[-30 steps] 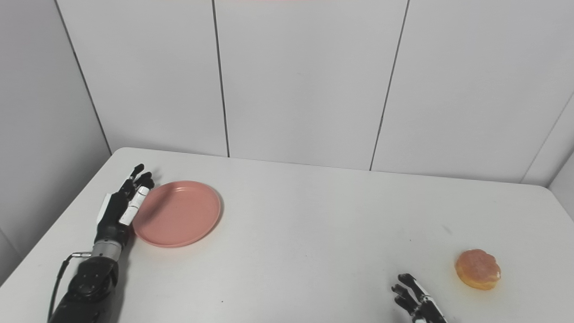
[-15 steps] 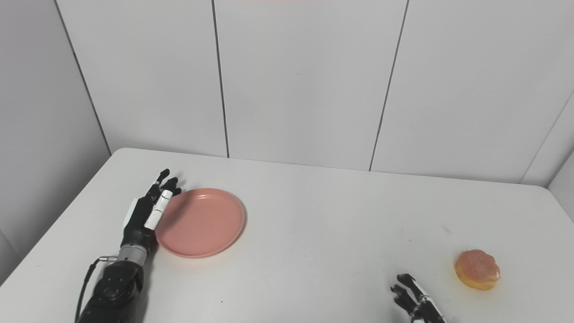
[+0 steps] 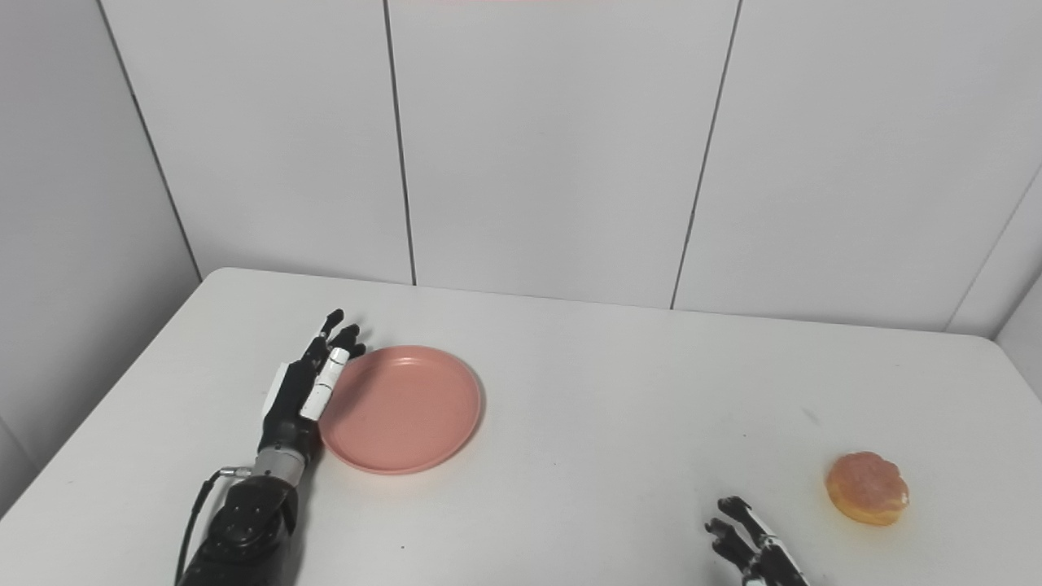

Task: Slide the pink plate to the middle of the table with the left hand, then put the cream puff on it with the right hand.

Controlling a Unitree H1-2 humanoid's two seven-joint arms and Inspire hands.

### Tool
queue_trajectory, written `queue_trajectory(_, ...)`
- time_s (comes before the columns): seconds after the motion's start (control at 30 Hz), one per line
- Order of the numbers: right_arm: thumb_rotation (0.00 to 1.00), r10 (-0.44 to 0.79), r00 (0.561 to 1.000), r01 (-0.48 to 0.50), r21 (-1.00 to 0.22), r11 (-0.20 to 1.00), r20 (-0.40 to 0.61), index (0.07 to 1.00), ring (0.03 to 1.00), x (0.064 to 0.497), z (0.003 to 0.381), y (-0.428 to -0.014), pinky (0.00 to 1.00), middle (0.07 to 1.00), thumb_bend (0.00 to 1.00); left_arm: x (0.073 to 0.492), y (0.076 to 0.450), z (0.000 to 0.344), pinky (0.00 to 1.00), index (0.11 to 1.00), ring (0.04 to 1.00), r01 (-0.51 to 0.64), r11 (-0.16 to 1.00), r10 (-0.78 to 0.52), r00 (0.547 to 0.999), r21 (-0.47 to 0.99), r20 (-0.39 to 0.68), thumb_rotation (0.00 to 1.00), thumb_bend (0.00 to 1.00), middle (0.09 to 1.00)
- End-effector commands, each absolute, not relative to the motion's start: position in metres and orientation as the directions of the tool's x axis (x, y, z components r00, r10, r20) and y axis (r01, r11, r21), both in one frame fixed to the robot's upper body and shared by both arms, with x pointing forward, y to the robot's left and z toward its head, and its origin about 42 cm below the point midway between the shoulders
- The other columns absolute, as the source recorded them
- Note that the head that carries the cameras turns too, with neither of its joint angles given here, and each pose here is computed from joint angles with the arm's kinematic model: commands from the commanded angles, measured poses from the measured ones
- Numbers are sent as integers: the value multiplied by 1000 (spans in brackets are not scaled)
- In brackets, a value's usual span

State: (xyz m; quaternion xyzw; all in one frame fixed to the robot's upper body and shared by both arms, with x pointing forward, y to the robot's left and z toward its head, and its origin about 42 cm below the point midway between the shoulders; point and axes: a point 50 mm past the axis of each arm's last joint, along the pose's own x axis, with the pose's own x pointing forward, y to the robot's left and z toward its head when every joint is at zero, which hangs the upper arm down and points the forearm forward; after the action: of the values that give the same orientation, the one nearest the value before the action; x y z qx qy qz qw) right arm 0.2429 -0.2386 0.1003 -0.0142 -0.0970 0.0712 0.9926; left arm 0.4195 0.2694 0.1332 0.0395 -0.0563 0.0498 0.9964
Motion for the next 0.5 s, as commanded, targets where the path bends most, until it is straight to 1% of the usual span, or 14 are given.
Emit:
queue_trajectory(0.0, 887, 173, 985, -173, -17, 985, 23, 807, 830, 236, 72, -227, 837, 914, 777, 426, 246, 141, 793, 928, 841, -49, 996, 40, 992, 69, 116, 838, 769, 901)
queue_trajectory(0.07, 884, 174, 985, -173, -19, 985, 22, 807, 831, 236, 73, -226, 834, 915, 776, 427, 241, 141, 772, 930, 829, -42, 996, 32, 993, 79, 113, 857, 807, 896)
queue_trajectory(0.23, 888, 177, 984, -176, -32, 984, 19, 804, 830, 236, 73, -220, 830, 914, 783, 427, 229, 141, 768, 933, 828, -20, 996, 11, 994, 86, 105, 878, 818, 894)
queue_trajectory(0.27, 886, 177, 984, -177, -33, 984, 19, 805, 825, 236, 74, -218, 821, 912, 800, 427, 227, 141, 770, 932, 830, -16, 997, 8, 995, 79, 103, 877, 822, 896)
queue_trajectory(0.47, 861, 180, 983, -179, -35, 983, 34, 800, 811, 234, 77, -208, 778, 903, 803, 425, 216, 142, 770, 934, 838, 3, 1000, -5, 994, 15, 106, 852, 820, 904)
